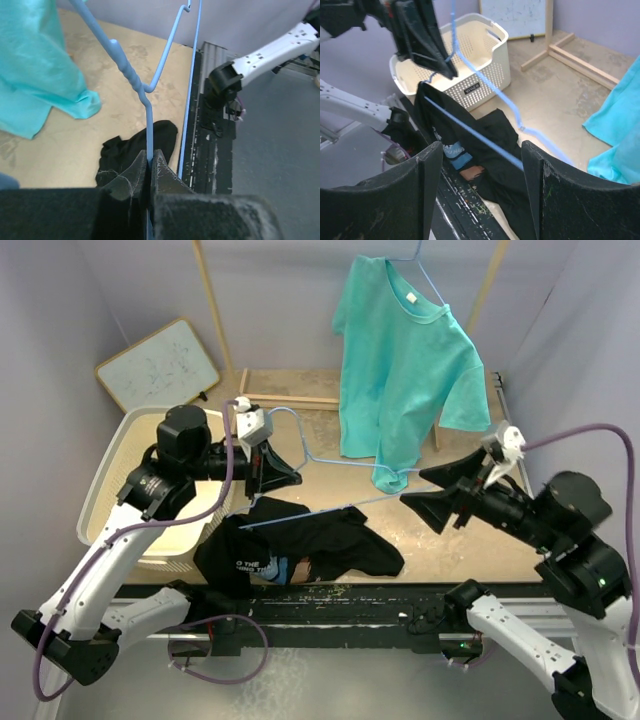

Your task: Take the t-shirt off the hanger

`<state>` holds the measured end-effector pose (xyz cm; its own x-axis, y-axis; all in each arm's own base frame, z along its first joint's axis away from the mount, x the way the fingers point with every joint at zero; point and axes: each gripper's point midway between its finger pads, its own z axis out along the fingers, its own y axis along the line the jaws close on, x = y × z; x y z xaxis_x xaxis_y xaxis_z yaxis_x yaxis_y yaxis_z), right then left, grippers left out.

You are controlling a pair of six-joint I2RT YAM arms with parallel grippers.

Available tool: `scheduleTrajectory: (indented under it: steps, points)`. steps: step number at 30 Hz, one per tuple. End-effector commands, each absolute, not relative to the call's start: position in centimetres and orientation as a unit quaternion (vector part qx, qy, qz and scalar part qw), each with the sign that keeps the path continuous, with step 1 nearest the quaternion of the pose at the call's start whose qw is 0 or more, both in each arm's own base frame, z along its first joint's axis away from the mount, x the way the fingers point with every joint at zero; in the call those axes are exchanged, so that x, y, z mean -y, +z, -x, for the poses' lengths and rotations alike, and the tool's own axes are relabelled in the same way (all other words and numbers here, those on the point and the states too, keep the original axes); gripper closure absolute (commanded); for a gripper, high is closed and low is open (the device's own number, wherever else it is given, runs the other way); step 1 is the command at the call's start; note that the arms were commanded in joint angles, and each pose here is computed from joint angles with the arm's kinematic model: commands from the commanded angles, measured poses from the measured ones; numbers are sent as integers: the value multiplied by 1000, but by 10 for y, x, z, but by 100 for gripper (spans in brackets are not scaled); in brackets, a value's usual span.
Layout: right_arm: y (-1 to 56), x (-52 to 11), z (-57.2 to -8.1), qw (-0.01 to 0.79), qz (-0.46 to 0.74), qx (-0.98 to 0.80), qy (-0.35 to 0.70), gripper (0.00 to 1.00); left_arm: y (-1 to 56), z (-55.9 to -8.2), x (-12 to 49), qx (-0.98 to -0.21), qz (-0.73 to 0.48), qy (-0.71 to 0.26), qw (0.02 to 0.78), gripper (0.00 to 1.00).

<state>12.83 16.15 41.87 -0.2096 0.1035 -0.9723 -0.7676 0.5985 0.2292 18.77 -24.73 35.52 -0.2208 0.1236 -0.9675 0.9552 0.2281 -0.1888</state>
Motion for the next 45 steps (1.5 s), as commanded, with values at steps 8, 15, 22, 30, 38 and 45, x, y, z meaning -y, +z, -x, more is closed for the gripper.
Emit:
scheduleTrajectory:
  steps: [8, 15, 22, 30, 38, 45]
  points:
    - [409, -178, -167, 550, 283, -712, 331, 36, 358, -156, 286, -590, -492, -469, 435, 100]
    - [385, -183, -159, 512, 302, -727, 344, 39, 368, -161, 287, -581, -486, -461, 462, 100]
    - [366, -183, -151, 489, 305, -738, 352, 41, 380, -164, 285, -573, -480, -454, 485, 100]
    - [358, -183, -148, 482, 304, -740, 356, 44, 404, -148, 277, -542, -481, -464, 510, 100]
    - [360, -193, -141, 466, 325, -728, 384, 62, 422, -129, 266, -520, -488, -472, 519, 100]
    - [367, -203, -123, 448, 361, -696, 429, 72, 429, -114, 264, -501, -502, -490, 506, 100]
